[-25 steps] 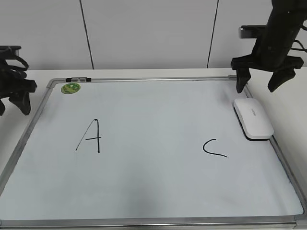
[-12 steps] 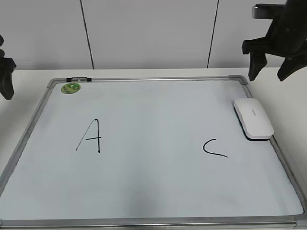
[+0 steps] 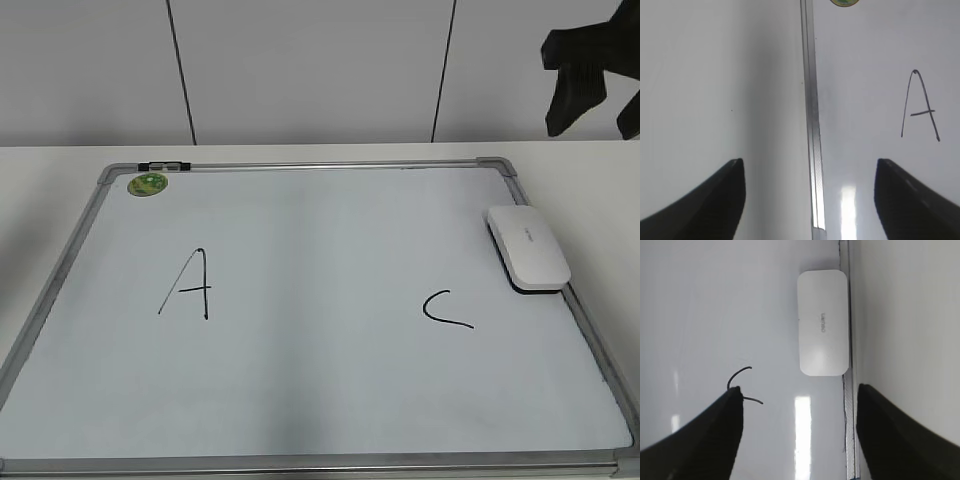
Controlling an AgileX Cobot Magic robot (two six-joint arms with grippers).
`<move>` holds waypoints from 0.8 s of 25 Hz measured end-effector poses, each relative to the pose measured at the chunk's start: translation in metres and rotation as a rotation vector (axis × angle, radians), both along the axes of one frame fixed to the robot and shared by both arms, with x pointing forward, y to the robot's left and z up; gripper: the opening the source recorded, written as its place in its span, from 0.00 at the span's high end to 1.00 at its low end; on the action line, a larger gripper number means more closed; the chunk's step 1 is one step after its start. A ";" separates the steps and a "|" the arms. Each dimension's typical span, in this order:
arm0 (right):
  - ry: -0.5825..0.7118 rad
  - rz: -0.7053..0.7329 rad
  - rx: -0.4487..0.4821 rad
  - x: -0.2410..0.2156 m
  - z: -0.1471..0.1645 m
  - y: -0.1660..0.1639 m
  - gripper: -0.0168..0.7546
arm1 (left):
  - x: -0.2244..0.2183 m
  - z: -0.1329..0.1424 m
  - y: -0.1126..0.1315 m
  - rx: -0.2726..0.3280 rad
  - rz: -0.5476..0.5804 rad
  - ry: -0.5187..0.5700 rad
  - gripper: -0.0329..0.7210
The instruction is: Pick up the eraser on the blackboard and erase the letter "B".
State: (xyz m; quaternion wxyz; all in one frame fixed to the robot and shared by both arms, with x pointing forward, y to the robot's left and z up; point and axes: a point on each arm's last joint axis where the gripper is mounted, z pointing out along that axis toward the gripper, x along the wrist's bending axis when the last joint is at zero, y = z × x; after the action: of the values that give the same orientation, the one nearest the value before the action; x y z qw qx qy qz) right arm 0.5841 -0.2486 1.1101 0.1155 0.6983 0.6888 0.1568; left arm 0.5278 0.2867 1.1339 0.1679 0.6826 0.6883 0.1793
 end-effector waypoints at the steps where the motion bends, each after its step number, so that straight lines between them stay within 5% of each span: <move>1: -0.023 0.011 0.005 -0.010 0.003 0.004 0.30 | -0.011 0.002 0.000 -0.002 0.000 -0.018 0.17; 20: -0.230 0.045 0.024 -0.200 -0.034 -0.021 0.30 | -0.202 -0.060 0.009 -0.019 -0.050 -0.245 0.17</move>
State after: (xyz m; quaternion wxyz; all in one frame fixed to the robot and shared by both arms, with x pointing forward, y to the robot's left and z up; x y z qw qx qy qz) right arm 0.3840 -0.2694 1.0759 0.1819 0.6614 0.6847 0.2465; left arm 0.3260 0.2960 1.0743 0.2615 0.6708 0.6471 0.2509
